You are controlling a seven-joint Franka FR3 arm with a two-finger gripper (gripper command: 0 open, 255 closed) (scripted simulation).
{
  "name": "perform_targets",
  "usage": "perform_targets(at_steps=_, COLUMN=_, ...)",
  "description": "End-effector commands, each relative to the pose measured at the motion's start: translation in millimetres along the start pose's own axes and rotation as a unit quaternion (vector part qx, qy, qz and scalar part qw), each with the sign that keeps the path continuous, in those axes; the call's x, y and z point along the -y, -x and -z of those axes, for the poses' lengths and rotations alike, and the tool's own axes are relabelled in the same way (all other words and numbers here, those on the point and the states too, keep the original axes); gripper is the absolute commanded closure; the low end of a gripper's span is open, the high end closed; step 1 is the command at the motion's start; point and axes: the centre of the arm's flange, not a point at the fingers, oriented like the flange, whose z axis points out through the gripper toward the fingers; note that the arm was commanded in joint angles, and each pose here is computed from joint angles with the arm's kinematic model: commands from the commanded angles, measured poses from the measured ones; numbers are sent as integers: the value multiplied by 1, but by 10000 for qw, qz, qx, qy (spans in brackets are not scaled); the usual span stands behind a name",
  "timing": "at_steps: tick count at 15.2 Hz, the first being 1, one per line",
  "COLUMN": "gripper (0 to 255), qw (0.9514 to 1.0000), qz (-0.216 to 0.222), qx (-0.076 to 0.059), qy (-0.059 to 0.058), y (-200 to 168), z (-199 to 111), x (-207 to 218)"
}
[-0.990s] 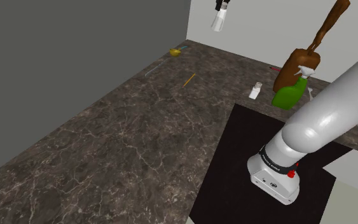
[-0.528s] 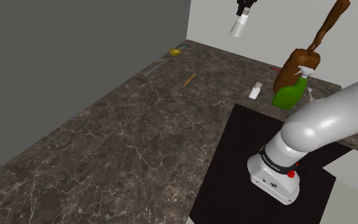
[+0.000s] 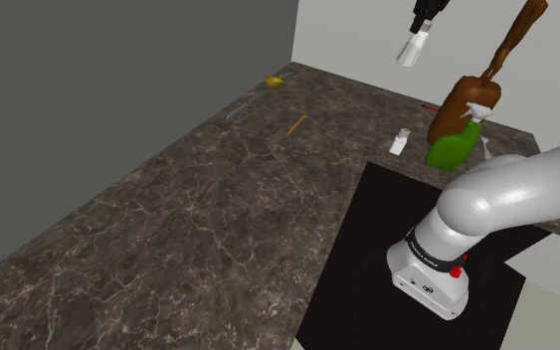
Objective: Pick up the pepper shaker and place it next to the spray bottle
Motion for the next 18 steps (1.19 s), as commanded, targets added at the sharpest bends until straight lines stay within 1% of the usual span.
perform_targets(at_steps=1, gripper=255, qw=10000, qz=6, qx=1, qy=-2, y=26, z=2, x=-13)
perform_targets(at_steps=9, gripper=255, qw=10000, qz=6, qx=1, qy=-2, y=120, z=12, x=-61)
perform_targets(at_steps=10, gripper=255, qw=10000, qz=6, qx=1, qy=-2, y=126, z=12, x=-65)
perform_targets(at_steps=18, gripper=255, qw=10000, qz=6, qx=1, qy=-2, y=133, z=-29, x=-61)
